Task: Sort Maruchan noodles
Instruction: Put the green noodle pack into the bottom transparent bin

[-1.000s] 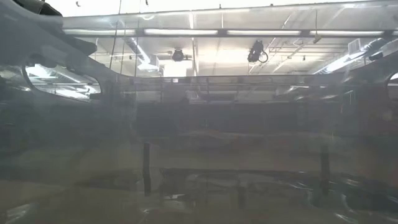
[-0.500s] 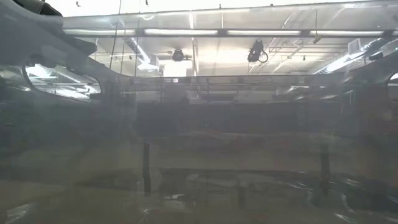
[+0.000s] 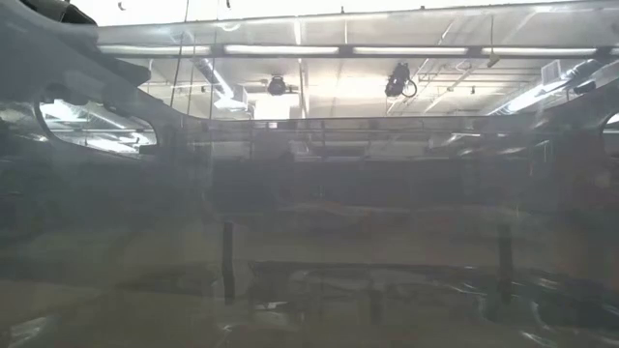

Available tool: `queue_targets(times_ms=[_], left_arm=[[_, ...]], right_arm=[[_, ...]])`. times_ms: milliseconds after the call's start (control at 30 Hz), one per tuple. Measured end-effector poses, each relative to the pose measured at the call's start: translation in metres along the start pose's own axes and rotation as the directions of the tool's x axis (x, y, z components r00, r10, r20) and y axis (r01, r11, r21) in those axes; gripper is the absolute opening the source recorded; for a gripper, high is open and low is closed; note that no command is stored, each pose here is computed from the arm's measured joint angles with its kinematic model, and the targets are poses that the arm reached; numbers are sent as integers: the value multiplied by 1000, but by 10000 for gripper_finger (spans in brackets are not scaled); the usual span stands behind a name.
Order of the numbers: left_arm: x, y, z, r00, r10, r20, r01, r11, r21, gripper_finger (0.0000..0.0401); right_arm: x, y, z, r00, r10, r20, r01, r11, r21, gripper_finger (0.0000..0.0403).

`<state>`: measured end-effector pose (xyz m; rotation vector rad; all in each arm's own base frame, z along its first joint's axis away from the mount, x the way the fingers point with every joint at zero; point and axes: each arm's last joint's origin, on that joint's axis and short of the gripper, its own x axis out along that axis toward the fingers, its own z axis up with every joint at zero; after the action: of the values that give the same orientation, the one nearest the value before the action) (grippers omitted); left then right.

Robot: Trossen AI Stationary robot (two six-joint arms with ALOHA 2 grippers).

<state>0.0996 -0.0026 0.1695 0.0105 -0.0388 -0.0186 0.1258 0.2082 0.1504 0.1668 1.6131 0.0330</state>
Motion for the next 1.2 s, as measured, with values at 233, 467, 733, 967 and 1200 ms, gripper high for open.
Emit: queue_targets(times_ms=[233,467,733,967,1200], left_arm=[[0,0,0,1000,0,-1,0,1000,0,25],[0,0,0,1000,0,0,0,1000,0,25],[0,0,0,1000,0,-1,0,1000,0,25],[0,0,0,1000,0,0,0,1000,0,25],[0,0,0,1000,0,2,0,1000,0,25]], right_arm=[[1,2,1,1000,19,5,-19,999,-36,128],[1,2,1,1000,19,0,-19,999,-37,17],[-37,4,-2,998,-55,-2,55,998,-7,5],[-88,7,-20,986,-159,-41,161,986,45,5],[-122,7,-43,940,-337,51,331,939,94,5]])
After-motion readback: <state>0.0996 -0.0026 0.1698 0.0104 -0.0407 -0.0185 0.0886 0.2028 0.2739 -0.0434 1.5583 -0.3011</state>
